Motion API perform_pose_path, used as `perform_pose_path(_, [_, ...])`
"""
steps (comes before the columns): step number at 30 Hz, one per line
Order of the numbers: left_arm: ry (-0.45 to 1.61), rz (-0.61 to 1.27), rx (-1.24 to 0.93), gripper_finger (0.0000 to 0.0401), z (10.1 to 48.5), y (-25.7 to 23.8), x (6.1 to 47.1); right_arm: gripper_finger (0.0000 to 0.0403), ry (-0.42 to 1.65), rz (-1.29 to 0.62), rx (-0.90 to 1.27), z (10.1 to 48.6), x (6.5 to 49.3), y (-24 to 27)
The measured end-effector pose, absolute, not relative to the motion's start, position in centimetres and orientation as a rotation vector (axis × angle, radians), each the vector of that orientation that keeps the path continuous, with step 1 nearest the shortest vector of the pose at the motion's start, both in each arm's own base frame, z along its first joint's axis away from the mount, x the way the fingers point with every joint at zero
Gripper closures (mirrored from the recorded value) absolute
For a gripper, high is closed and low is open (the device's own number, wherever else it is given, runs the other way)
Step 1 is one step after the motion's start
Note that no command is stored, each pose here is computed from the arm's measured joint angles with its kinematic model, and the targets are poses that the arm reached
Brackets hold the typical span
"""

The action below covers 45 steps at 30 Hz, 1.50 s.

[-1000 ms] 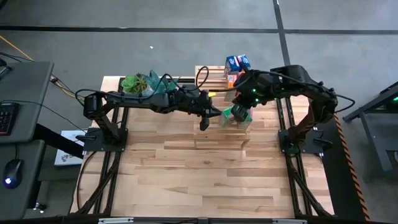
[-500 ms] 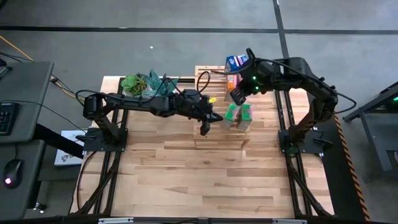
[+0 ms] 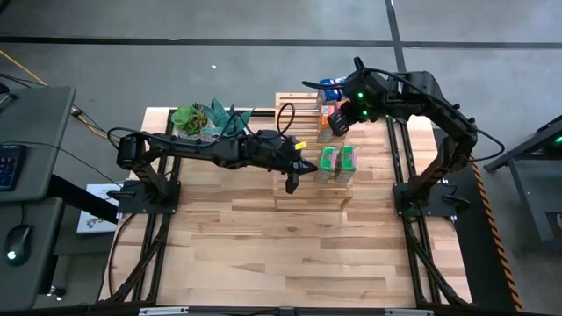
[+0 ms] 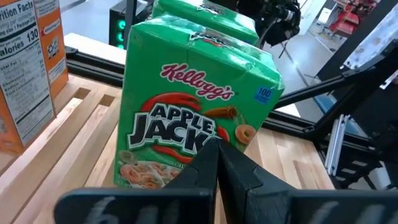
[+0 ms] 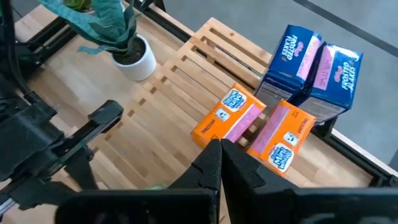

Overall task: Stack cereal on shelf
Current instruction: Put the green cereal box aligned with the other green cereal box on the shelf

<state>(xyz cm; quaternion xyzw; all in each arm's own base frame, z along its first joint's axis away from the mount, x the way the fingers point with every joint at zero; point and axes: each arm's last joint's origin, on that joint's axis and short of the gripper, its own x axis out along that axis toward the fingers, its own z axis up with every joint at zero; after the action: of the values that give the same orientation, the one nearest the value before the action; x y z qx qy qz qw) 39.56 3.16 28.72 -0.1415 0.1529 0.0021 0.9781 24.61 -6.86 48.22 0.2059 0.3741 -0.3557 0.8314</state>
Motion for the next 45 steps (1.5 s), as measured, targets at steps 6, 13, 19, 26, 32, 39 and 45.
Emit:
perform_pose_path(6, [0.311, -0.012, -0.289, 0.0401, 28.7, 2.5, 39.6, 0.0403, 0.796, -0.767, 0.432, 48.2, 24.5, -7.4])
perform_pose_path(13, [0.313, -0.018, -0.279, 0.0401, 28.7, 2.4, 39.6, 0.0403, 0.799, -0.766, 0.426, 48.2, 24.4, -7.6])
perform_pose_path(19, [0.365, 0.042, -0.241, 0.0401, 28.4, 3.6, 39.1, 0.0403, 0.801, -0.763, 0.42, 48.2, 24.4, -7.5])
perform_pose_path(26, [0.477, 0.032, -0.195, 0.0401, 26.4, 4.5, 39.3, 0.0403, 0.805, -0.76, 0.413, 48.2, 24.4, -7.5])
perform_pose_path(32, [0.515, -0.001, -0.203, 0.0401, 24.6, 4.2, 40.2, 0.0403, 0.805, -0.76, 0.413, 48.2, 24.5, -7.6])
perform_pose_path(39, [0.5, 0.012, -0.196, 0.0401, 23.7, 4.2, 41.0, 0.0403, 0.805, -0.76, 0.413, 48.2, 24.5, -7.6])
perform_pose_path(45, [0.478, 0.03, -0.199, 0.0401, 23.4, 4.6, 41.2, 0.0403, 0.804, -0.761, 0.416, 48.2, 24.5, -7.6])
